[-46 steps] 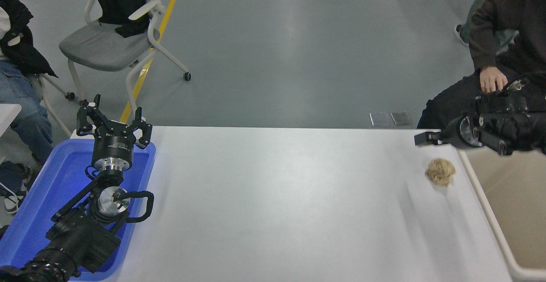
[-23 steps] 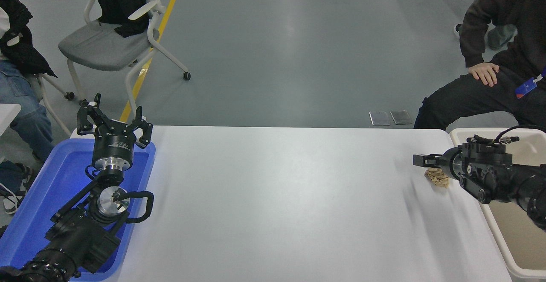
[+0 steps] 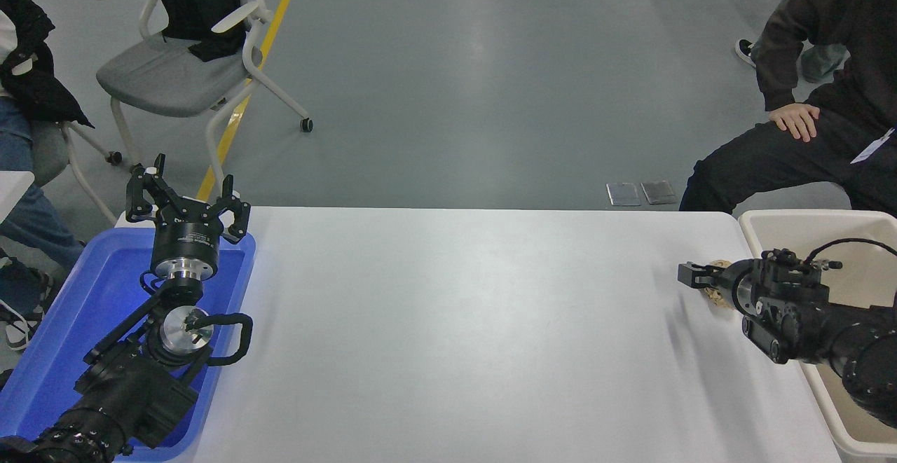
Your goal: Pick up paper ball place in dustbin
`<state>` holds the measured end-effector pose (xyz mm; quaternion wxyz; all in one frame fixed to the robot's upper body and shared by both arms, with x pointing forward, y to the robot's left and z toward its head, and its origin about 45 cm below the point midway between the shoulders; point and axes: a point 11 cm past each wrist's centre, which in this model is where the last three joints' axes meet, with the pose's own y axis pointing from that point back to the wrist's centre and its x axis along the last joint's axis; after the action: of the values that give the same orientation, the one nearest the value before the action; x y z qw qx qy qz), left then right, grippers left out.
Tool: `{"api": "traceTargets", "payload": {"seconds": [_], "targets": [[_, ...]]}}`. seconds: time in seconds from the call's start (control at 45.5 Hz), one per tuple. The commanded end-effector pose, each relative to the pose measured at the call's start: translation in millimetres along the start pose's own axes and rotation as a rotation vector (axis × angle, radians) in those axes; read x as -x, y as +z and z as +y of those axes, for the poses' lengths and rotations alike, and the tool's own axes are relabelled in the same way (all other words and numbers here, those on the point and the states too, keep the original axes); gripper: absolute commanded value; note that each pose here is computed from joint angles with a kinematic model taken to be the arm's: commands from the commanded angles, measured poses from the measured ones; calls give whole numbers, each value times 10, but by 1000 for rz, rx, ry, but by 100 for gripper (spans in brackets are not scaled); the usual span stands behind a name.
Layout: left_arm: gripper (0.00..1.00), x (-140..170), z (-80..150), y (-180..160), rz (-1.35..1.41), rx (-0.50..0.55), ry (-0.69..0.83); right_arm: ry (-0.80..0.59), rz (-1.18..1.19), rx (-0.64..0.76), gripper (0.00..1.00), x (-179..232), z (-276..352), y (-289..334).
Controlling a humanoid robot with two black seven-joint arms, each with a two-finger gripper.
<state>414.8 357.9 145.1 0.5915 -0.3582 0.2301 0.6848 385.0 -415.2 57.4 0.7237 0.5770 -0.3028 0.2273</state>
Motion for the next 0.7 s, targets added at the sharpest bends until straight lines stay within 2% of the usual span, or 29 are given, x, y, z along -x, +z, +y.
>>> {"api": "traceTargets", "payload": {"seconds": [0.0, 0.242, 0.33, 0.484, 0.681], "targets": [[99, -2, -1, 4, 0, 2, 2, -3, -19, 9, 91, 123, -10, -52], [99, -2, -1, 4, 0, 2, 2, -6, -30, 9, 77, 143, -11, -71], [99, -2, -1, 4, 0, 2, 2, -5, -38, 16, 65, 140, -11, -67], [99, -2, -1, 4, 0, 2, 2, -8, -43, 18, 36, 151, -11, -67], [99, -1, 0, 1, -1, 1, 1, -6, -42, 19, 29, 154, -11, -62]]}}
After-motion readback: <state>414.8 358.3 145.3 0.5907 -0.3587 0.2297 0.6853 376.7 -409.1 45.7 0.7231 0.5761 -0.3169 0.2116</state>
